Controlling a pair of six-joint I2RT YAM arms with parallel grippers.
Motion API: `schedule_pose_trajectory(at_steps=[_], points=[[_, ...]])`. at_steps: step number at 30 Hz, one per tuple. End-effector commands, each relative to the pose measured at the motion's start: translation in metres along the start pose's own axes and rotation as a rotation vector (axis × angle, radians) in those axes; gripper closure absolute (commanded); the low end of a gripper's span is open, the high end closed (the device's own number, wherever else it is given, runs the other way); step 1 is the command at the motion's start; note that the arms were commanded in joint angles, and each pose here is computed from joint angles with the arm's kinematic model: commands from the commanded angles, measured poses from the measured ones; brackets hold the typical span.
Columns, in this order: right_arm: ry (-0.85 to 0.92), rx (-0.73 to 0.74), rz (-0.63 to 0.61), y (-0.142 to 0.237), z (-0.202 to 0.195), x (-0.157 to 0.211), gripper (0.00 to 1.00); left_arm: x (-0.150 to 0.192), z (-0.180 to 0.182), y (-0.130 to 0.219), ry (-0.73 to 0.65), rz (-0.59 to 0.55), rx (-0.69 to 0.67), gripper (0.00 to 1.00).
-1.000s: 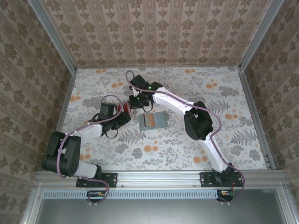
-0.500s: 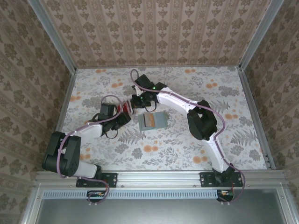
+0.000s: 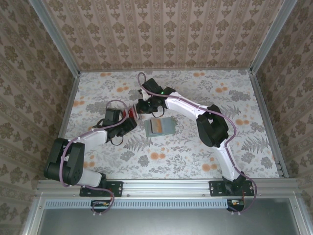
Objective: Put the credit cards into the card holder
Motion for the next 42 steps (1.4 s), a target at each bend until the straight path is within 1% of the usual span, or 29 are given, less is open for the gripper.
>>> schedule_pose_trajectory(at_steps=[1,4,6,11,16,21,27,32,35,42], points=[[0.008,-0.060,-0.038,0.020,0.017,-0.011,0.90,-0.007,-0.010,0.001,-0.027,-0.017,0.006,0.45],[0.011,-0.065,-0.041,0.022,0.018,-0.011,0.90,-0.007,-0.012,0.001,-0.029,-0.016,0.009,0.45],[0.010,-0.062,-0.044,0.023,0.017,-0.012,0.94,-0.007,-0.012,0.001,-0.029,-0.017,0.008,0.45],[0.017,-0.060,-0.056,0.028,0.017,-0.013,0.98,-0.007,-0.012,0.002,-0.032,-0.016,0.004,0.45],[0.037,-0.030,-0.083,0.051,0.012,-0.017,0.98,-0.008,-0.014,0.007,-0.041,-0.024,0.001,0.45],[0.038,-0.029,-0.130,0.083,0.001,-0.014,0.98,-0.013,-0.021,0.021,-0.070,-0.050,-0.008,0.45],[0.025,-0.046,-0.157,0.113,-0.017,0.004,0.98,-0.016,-0.034,0.041,-0.108,-0.083,-0.009,0.45],[0.009,-0.093,-0.143,0.124,-0.038,0.032,0.97,-0.007,-0.054,0.050,-0.165,-0.087,-0.001,0.45],[-0.022,-0.148,-0.106,0.118,-0.050,0.050,0.97,0.010,-0.075,0.044,-0.216,-0.053,0.020,0.45],[-0.126,-0.223,-0.068,0.095,-0.079,0.083,0.97,0.045,-0.119,0.013,-0.313,0.049,0.029,0.51]])
Point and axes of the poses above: each hand's point on the last joint's axis, 136 mm out from that joint toward the fingers, its own y axis back along the fingers, its own z axis along the line the jaws close on, x = y × z, the point moved 2 cm from there along y, back along the fingers, and after that the axes turned 13 degrees about y, right-handed, at the moved point
